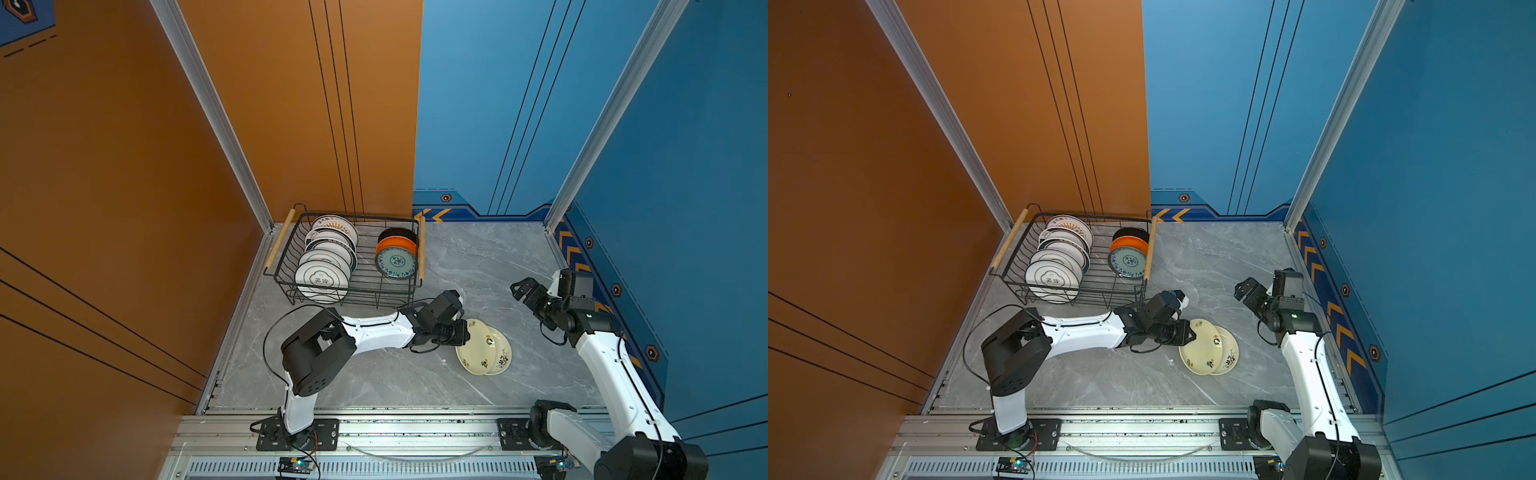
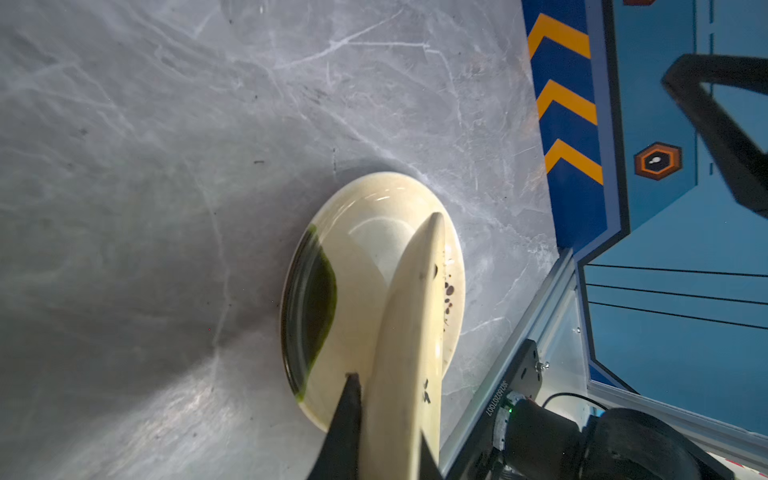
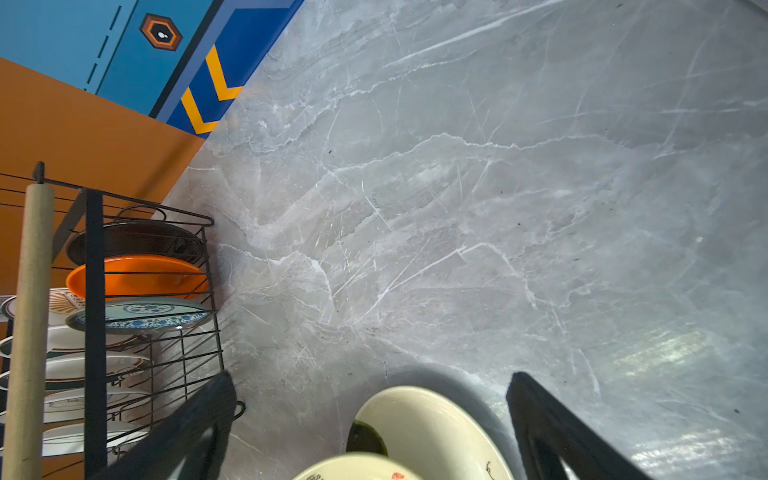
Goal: Unload the plates from the dish rack
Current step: 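Carry the plate with the left gripper down onto the flower-print plate, then lay the plate flat on the other plate and open the left gripper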
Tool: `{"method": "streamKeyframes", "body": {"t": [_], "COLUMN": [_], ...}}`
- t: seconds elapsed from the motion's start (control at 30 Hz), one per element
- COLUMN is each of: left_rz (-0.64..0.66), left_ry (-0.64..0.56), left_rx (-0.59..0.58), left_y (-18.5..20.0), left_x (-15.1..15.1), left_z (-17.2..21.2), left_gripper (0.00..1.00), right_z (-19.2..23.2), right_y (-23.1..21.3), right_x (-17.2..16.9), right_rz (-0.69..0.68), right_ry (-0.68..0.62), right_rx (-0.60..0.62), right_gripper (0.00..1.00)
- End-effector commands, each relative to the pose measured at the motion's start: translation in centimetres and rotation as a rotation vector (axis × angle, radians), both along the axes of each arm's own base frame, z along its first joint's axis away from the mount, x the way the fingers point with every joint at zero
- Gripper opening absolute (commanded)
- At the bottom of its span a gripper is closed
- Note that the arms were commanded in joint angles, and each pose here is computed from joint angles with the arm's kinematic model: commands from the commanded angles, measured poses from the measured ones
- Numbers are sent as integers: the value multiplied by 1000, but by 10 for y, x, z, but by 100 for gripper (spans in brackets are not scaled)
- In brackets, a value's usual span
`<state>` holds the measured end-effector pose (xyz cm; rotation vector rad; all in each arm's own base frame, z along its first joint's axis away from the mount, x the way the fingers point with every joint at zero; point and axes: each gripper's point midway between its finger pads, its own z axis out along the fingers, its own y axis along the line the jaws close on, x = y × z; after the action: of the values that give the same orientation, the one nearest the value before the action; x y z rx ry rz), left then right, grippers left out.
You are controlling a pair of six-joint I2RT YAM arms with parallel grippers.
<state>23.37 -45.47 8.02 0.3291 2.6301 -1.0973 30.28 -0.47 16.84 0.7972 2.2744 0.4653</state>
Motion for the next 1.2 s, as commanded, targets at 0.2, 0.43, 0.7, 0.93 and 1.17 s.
{"method": "streamKeyframes", "body": {"t": [0.2,0.43,0.7,0.93,1.17], "left_rz": [-5,-13,-7,-3,-13], "left_ry": [-11,-1,-6,-10,-36], "left_rx": [-42,11,48,92,222], "left_y": [-25,-23,-18,-13,0], "left_x": [5,4,6,7,5], "left_z": [0,-10,-16,-22,-30], "left_gripper": [5,19,27,35,45], "right_z": [-1,-9,-8,-13,-11], "right_y": [-1,6,10,13,16], "right_x": [-7,-7,-5,-5,-6], "right_rz": [13,55,82,100,109], "right_ry": [1,25,23,35,26], "right_rx": [-42,-36,-39,-43,-55], "right_gripper": [100,100,100,100,100]}}
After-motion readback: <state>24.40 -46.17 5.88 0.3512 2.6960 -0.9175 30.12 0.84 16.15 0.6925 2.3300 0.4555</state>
